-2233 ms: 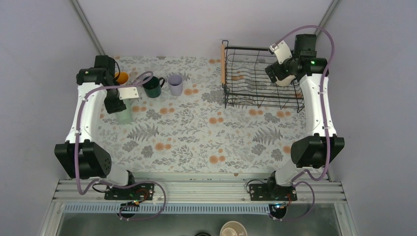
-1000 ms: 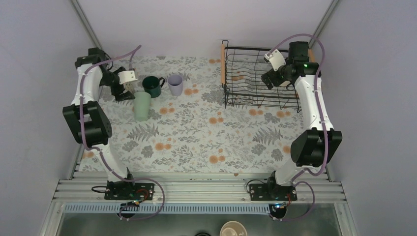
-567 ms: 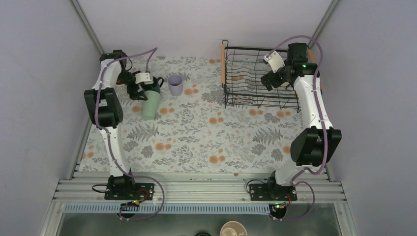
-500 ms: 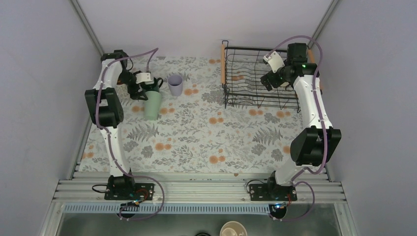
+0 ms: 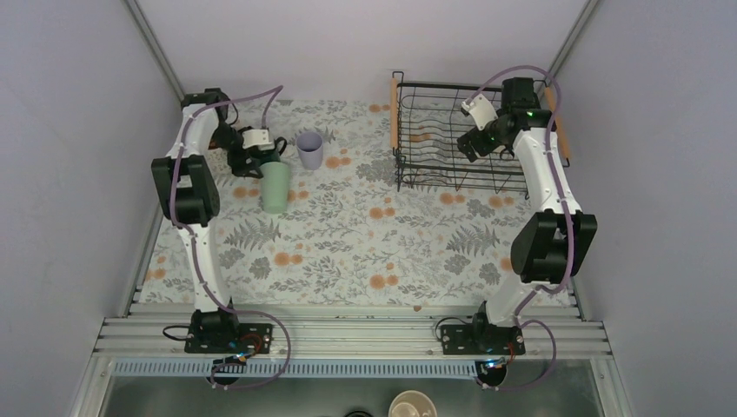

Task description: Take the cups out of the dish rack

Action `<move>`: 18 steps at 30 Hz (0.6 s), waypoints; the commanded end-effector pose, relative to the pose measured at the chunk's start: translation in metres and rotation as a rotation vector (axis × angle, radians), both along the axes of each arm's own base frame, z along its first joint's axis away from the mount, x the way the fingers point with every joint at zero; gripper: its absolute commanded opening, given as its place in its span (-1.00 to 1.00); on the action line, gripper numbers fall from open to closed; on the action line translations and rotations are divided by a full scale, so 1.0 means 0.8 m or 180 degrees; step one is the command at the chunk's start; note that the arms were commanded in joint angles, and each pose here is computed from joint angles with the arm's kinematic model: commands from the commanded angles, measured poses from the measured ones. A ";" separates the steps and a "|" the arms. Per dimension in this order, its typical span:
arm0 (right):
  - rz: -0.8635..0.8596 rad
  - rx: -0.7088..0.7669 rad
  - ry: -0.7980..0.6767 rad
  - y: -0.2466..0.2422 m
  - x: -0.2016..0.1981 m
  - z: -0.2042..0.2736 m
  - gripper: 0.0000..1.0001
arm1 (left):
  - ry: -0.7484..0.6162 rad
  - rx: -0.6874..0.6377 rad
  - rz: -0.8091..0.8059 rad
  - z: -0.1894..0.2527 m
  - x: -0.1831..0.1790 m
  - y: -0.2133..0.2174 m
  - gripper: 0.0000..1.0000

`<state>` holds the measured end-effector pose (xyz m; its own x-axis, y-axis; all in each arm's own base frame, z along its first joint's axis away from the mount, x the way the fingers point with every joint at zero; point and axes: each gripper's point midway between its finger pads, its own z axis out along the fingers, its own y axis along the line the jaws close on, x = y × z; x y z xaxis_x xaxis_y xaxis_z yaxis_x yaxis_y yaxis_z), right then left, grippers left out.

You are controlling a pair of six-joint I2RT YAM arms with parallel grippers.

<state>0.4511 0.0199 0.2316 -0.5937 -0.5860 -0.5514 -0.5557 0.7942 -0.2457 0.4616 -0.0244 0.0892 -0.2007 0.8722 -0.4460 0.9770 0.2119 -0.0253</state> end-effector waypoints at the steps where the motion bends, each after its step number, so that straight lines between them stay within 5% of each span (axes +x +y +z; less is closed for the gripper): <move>1: 0.0011 0.0080 -0.0047 0.002 0.008 0.006 1.00 | -0.0551 -0.0123 -0.0105 0.086 0.011 -0.014 0.93; 7: 0.0018 0.0086 -0.0024 0.003 0.005 0.003 1.00 | -0.0862 -0.0164 -0.0237 0.138 0.003 -0.033 0.98; 18: 0.0059 0.0047 0.0016 0.002 -0.006 -0.001 1.00 | -0.0515 0.0034 -0.0505 0.095 -0.022 -0.082 0.96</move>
<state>0.4521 0.0225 0.2276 -0.5937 -0.5846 -0.5530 -0.5655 0.7920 -0.2301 0.4505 -0.0827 0.1871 0.0200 0.8809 -0.4728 0.9771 0.0829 0.1960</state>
